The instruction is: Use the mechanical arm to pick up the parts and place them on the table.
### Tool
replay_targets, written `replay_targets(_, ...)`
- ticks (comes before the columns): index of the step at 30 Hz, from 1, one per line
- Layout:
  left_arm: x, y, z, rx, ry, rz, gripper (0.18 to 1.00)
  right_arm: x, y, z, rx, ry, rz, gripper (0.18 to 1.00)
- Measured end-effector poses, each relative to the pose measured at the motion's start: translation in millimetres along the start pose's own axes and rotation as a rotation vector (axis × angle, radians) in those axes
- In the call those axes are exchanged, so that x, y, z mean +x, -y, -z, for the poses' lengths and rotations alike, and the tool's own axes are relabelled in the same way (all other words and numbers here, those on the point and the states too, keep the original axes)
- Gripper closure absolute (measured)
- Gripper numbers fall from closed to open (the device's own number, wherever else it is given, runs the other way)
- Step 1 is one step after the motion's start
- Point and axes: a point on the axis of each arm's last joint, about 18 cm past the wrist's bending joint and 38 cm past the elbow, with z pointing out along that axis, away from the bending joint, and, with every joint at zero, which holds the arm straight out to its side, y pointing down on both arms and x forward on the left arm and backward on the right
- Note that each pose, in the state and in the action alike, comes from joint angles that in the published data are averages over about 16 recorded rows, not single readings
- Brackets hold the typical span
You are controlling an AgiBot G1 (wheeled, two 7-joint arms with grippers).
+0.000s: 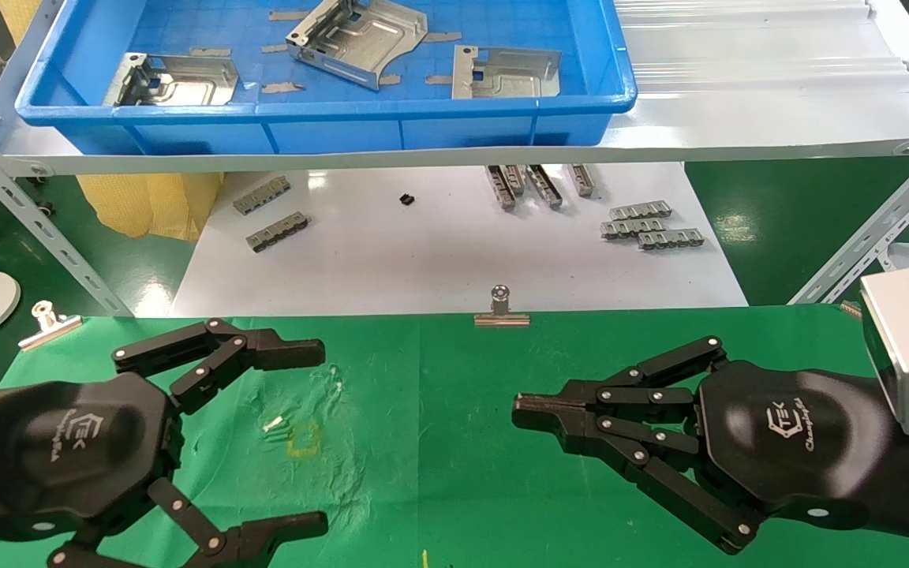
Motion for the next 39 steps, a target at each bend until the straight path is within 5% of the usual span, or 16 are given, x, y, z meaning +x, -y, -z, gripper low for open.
replay_targets(9,-48,28,-12,-0.015,0.092,-0.087,0.183,0,0,0,0.000,0.000,0.000,0.986)
replay_targets(24,-223,82,-66,-0.094,0.486,-0.108,0.183,0,0,0,0.000,0.000,0.000,0.907)
replay_targets(31,-277,87,-90,-0.153,0.696,-0.073,0.183,0,0,0,0.000,0.000,0.000,0.792)
replay_targets(39,-298,85,-104,-0.189,0.813,-0.024,0.185,0,0,0,0.000,0.000,0.000,0.609)
